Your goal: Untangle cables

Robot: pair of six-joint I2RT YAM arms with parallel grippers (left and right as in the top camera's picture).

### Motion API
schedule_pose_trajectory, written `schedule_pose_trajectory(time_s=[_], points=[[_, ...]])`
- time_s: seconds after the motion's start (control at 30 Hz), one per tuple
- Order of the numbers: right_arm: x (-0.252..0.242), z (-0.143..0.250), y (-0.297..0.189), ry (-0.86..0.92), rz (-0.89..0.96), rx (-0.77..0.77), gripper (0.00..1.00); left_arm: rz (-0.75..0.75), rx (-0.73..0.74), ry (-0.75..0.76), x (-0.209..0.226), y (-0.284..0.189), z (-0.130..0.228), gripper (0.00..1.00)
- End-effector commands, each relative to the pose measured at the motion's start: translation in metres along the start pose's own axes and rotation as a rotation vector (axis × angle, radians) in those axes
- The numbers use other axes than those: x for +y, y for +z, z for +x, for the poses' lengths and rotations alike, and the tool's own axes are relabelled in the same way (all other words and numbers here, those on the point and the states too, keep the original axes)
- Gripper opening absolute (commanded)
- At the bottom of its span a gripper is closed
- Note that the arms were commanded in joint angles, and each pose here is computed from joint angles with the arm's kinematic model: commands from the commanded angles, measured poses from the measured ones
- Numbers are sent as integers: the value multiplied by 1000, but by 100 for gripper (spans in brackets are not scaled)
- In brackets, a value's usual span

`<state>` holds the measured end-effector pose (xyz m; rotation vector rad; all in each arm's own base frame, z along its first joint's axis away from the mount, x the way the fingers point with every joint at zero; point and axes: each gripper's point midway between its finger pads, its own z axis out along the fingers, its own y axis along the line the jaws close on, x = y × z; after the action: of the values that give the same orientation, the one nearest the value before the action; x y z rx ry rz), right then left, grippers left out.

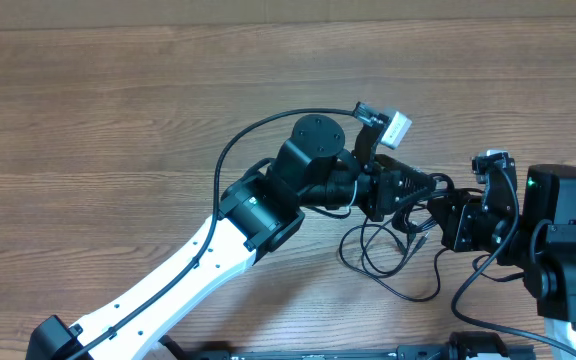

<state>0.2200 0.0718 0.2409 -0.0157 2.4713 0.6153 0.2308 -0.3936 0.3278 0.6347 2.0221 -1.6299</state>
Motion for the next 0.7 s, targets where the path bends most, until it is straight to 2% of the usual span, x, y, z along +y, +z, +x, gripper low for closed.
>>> schedule_pose_trajectory(time_s=[0.0,0.23,0.67], points=[[-4,3,0,-11,20,6,4,31,-33,-114,-9,-7,-15,4],[-4,3,0,-11,20,6,4,13,-74,-383,6,-19,-31,4],[-4,3,0,-11,20,6,4,11,-109,-659,19,-32,-43,4]])
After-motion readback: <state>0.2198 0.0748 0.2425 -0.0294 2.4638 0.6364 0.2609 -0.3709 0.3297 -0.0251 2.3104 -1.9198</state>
